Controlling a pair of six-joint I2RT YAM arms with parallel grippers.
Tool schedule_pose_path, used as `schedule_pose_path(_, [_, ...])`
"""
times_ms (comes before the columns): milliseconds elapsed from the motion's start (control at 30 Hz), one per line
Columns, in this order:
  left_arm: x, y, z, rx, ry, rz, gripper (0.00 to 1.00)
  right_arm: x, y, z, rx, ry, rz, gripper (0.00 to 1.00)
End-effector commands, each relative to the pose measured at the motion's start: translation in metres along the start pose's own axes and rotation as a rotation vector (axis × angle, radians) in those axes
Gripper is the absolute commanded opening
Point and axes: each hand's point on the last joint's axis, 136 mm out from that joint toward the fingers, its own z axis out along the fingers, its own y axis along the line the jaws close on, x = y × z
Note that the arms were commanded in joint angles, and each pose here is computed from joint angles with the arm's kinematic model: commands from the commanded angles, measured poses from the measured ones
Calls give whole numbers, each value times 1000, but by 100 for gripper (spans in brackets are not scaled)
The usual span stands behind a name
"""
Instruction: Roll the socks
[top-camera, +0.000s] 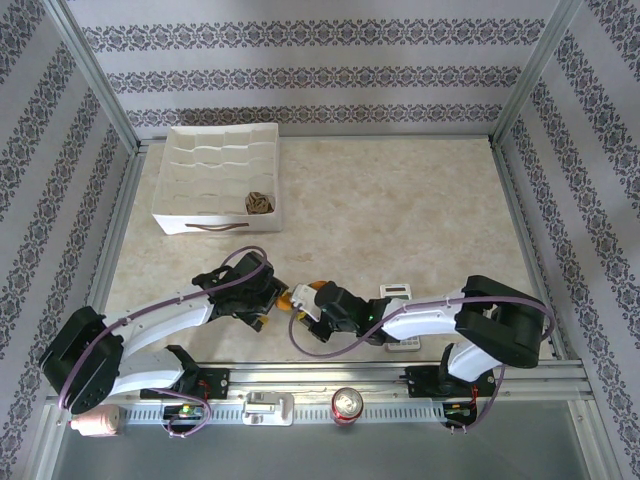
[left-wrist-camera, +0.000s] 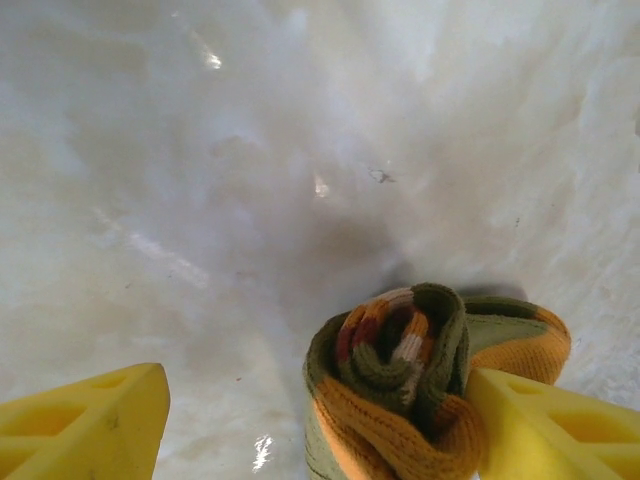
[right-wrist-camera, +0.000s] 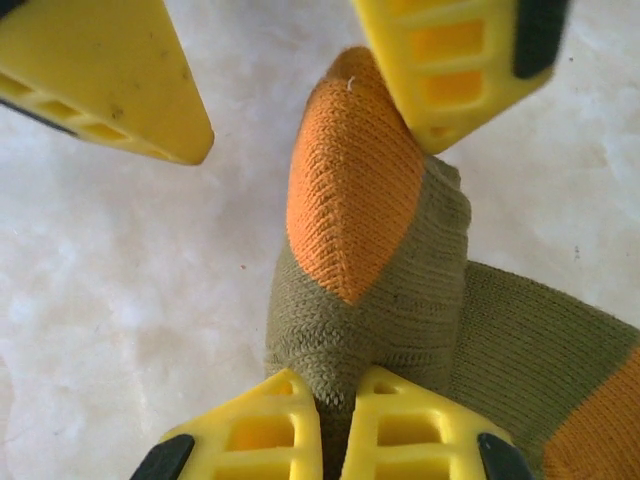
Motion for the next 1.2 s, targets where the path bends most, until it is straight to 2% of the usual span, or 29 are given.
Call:
schedule_pose_path(0, [1,-24,-4,58,4,58,76,84,2,-5,-49,249,191,0])
schedule_pose_path(233, [6,-46,-8,102,-5,149,74,86,-6,-13,-64,178,352,0])
schedule_pose_path(333, [11,-52,-6,116,1,188,73,98,-9,-18,-69,160,429,0])
schedule_pose_path(500, [21,-52,4,99,14,225,69,100,-21,-25,-56,84,546,0])
schedule_pose_path(833, [41,-68,17,146,33,295,63,111,-31,-32,-17,61,708,0])
schedule_pose_path(1000, [47,-70,23,138,31,318,68,120,-34,-33,8,78,743,0])
schedule_pose_path(1167, [37,-76,5,156,-53,315,77,131,-36,-36,27,100,763,0])
